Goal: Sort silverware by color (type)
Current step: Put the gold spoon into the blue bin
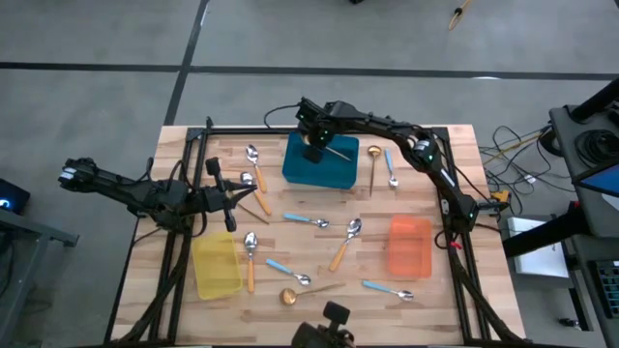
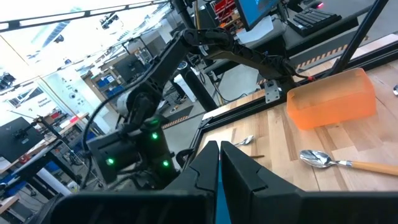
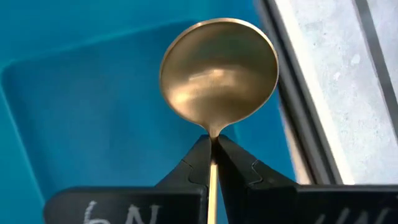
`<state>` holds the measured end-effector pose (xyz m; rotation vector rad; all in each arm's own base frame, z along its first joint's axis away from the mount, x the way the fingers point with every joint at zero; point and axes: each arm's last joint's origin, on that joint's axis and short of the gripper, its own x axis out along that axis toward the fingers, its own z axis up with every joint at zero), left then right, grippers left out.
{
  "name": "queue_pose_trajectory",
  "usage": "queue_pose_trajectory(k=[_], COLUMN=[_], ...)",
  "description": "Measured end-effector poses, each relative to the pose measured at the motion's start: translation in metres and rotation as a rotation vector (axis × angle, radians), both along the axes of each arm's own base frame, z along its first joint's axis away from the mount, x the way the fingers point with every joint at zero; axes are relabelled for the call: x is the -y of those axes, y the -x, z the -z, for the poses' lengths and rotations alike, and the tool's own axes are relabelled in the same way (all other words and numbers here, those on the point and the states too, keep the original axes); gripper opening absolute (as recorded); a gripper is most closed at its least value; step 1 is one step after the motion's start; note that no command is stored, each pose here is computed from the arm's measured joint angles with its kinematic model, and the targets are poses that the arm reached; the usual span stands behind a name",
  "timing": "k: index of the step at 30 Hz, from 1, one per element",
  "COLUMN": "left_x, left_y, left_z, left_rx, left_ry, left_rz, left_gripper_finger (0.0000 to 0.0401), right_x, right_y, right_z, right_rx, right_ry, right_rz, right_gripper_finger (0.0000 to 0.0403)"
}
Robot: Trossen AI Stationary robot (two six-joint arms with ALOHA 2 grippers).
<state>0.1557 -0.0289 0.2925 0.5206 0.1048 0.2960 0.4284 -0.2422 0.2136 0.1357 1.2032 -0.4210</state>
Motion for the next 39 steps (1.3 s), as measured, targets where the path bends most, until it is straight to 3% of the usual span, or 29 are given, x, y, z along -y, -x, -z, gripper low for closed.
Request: queue_pose_trajectory(k=[14,39], left_x=[0.000,0.000], left_y=[0.000,0.000], left_z=[0.000,0.000], left_rx=[0.000,-0.001], left_ry=[0.000,-0.003], left_rz=[0.000,0.000], left_gripper_finger=[0.0000,0.0000], right_x=[-0.004,-0.019], right_y=[-0.002,-0.011], right_z=[0.021,0.022], right_rx=[-0.012,-0.013], right_ry=[0.007,0.026], right_rz=[-0.037,-0.117], right_gripper_finger=[0.0009,0.0021])
